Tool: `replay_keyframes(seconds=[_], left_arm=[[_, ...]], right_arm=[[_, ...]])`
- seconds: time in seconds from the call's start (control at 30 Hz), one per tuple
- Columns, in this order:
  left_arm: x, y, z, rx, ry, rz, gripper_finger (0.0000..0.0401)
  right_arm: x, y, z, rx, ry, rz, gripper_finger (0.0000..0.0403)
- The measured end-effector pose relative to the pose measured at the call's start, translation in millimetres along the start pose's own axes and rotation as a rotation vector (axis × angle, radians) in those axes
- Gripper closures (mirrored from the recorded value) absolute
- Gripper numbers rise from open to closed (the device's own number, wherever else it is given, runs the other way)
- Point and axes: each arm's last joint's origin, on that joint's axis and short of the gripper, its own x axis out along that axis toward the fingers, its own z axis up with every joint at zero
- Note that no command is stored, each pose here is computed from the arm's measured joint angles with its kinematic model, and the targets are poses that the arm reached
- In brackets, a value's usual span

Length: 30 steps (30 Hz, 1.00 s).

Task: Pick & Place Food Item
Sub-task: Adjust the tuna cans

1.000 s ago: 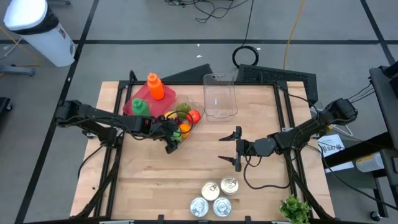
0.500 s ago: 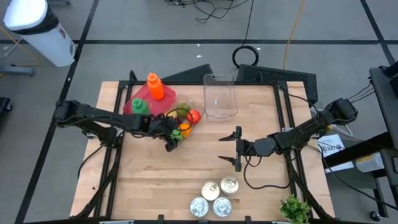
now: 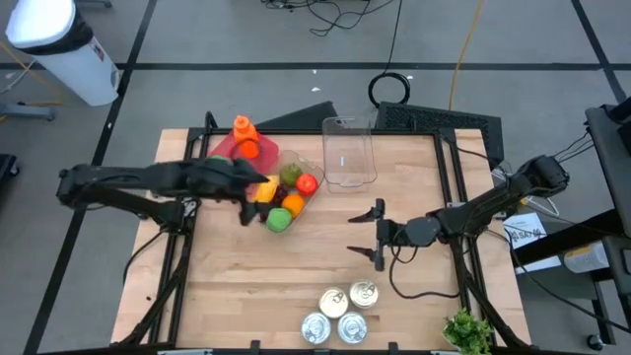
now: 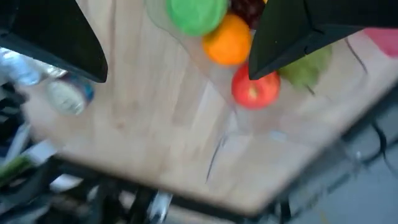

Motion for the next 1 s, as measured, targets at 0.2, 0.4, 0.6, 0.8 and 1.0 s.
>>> replay_keyframes(seconds=[0.2, 0.4, 0.6, 0.8, 1.0], left_arm=[[-59, 4, 7, 0.033, -0.19, -0.052, 0.0001], [-84, 9, 2, 0.046, -0.255, -0.065, 0.0002], [-73, 10, -2, 0.067, -0.203, -0.005, 0.0001], [-39, 8, -5, -0.009, -0.219, 0.066, 0.0002], [-5, 1, 0, -0.035, -0.236, 0.006, 0.0002]], right_arm=[[-15, 1, 12, 0.111, -0.033, 0.04, 0.008], [-17, 13, 8, 0.264, 0.05, 0.329, 0.008], [-16, 52, -9, 0.241, 0.193, 0.491, 0.0084], [10, 93, -25, 0.116, 0.475, 0.496, 0.0085], [42, 128, -28, 0.075, 0.715, 0.574, 0.0085]])
